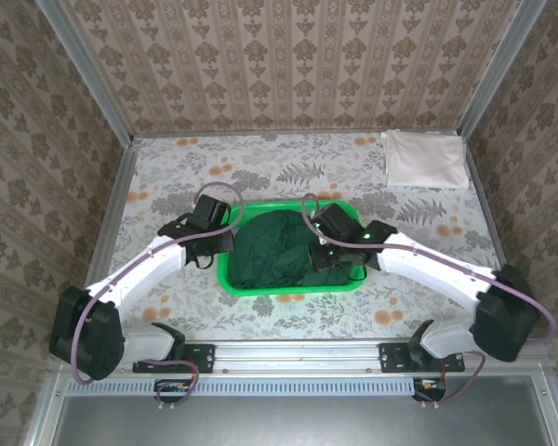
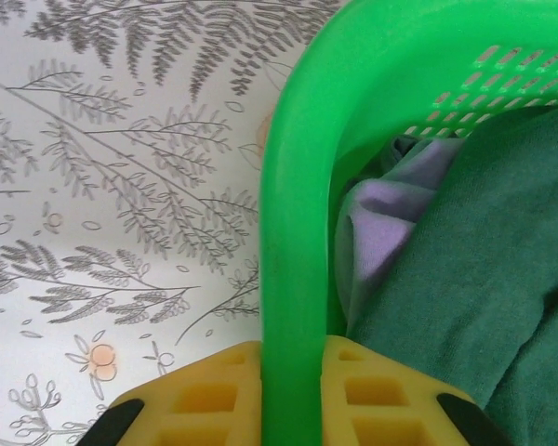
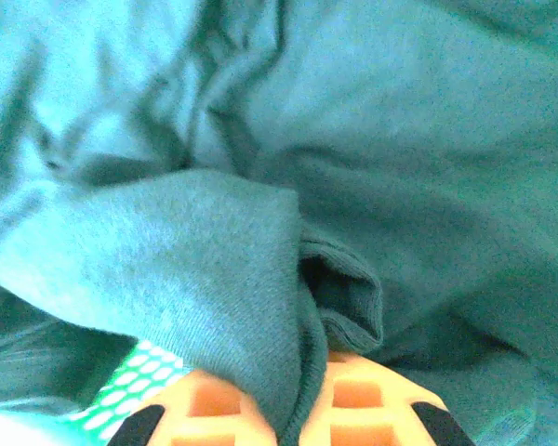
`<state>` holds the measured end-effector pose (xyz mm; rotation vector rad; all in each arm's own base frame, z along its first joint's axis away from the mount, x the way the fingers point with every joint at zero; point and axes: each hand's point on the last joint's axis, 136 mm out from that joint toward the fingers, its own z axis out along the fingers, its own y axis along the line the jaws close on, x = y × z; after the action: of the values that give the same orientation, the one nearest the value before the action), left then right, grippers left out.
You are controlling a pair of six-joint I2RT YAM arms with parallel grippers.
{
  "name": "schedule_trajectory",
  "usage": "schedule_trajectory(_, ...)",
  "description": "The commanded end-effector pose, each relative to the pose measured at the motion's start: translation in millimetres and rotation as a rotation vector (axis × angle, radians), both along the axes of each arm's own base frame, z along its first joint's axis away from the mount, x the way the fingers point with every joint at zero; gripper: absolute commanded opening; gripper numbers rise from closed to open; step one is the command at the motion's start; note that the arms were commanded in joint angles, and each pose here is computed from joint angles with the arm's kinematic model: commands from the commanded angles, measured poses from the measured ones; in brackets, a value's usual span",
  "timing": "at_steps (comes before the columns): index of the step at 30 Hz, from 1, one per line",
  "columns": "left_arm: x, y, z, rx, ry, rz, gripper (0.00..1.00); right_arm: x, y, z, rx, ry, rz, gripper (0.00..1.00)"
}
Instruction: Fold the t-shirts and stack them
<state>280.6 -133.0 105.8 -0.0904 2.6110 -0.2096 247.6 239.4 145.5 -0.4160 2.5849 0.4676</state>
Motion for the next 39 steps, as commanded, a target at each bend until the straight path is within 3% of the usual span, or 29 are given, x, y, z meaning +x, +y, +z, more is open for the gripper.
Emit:
schedule_trajectory(1, 9, 26, 12, 0.048, -0.062, 0.142, 0.06, 24, 1, 112, 0.201, -0.311, -0.054, 0.0)
schedule_trajectory(5, 10, 40, 11, 0.058, -0.064, 0.226, 0.02, 27, -29, 213, 0.402, -0.571, -0.152, 0.0)
schedule_trajectory(7, 9, 46, 10, 0.05, -0.062, 0.274, 0.0, 27, -56, 250, 0.431, -0.677, -0.239, 0.0)
schedule_trajectory(13, 12, 94, 13, 0.047, -0.078, 0.519, 0.0, 18, -153, 322, 0.451, -0.9, -0.532, 0.0)
schedule_trajectory(18, 7, 136, 17, 0.079, -0.08, 0.733, 0.0, 11, -183, 353, 0.392, -0.955, -0.581, 0.0)
schedule_trajectory(25, -1, 194, 25, 0.042, -0.112, 1.017, 0.0, 22, -186, 321, 0.385, -0.886, -0.627, 0.0)
schedule_trajectory(27, -6, 211, 27, 0.041, -0.121, 1.109, 0.0, 27, -173, 304, 0.422, -0.851, -0.575, 0.0)
schedule_trajectory(31, -12, 235, 20, -0.026, -0.112, 1.281, 0.0, 48, -145, 240, 0.439, -0.687, -0.51, 0.0)
schedule_trajectory(35, -4, 251, 12, -0.099, -0.112, 1.404, 0.0, 61, -102, 168, 0.554, -0.504, -0.406, 0.0)
schedule_trajectory(39, 10, 270, 6, -0.149, -0.16, 1.488, 0.0, 65, -65, 108, 0.533, -0.394, -0.318, 0.0)
